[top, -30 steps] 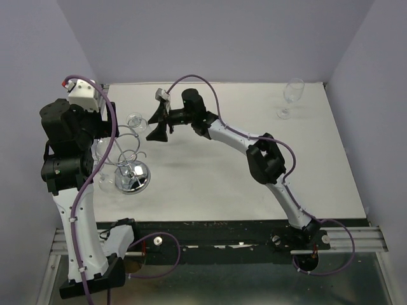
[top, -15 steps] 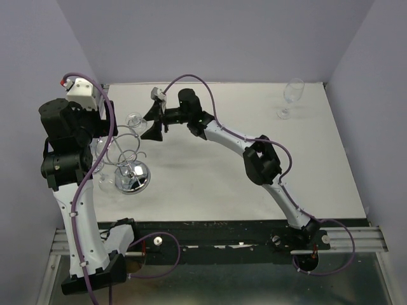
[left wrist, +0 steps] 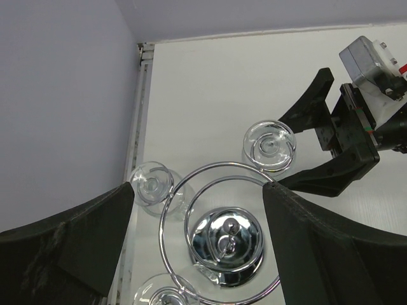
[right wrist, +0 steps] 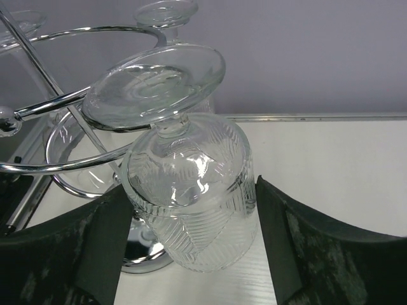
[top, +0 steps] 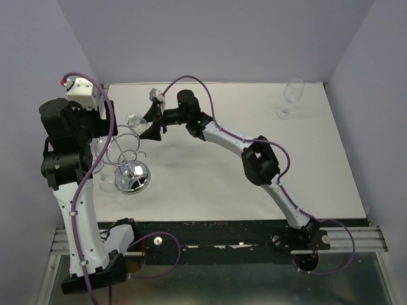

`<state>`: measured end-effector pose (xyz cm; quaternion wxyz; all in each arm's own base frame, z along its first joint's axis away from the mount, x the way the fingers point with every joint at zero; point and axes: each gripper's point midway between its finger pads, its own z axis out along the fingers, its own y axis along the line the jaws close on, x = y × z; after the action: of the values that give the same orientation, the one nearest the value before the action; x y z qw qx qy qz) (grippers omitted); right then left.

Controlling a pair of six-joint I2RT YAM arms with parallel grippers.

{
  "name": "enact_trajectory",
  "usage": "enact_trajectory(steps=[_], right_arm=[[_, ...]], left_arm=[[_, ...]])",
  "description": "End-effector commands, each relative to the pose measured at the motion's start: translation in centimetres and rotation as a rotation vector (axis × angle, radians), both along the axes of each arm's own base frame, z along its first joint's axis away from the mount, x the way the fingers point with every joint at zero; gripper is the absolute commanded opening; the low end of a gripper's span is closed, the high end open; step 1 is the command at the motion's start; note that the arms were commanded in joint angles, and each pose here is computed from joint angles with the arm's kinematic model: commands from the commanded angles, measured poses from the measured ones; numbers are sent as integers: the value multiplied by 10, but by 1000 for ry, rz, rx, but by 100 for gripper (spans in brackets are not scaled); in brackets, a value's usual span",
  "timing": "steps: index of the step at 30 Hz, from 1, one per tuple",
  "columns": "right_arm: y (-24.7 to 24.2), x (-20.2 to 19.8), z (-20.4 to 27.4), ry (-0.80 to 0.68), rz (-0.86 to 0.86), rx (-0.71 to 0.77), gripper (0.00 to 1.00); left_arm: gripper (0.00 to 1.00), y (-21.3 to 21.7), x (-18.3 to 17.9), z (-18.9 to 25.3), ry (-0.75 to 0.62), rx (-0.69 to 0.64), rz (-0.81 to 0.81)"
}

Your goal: Take the wine glass off the wine glass rack

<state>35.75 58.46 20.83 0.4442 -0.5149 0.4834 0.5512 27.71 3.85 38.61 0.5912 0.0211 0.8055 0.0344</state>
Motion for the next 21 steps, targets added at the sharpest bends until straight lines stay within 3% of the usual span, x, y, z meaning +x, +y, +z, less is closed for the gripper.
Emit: enact_trajectory(steps=[1, 5, 12, 16, 21], right_arm=[[7, -1, 14, -80, 17, 62, 80], [7, 1, 20, -80, 11, 74, 66], [2, 6, 33, -50, -14, 91, 58], [-1, 13, 42, -39, -43, 102, 34], [-7, 13, 53, -61, -56, 127, 21]], left_arm=[[99, -3, -2, 6, -18, -7, -15], [99, -2, -2, 7, -20, -7, -12], [99, -3, -1, 6, -17, -8, -16], [99, -3, -1, 4, -14, -15, -16], [99, -4, -1, 3, -13, -18, -20]])
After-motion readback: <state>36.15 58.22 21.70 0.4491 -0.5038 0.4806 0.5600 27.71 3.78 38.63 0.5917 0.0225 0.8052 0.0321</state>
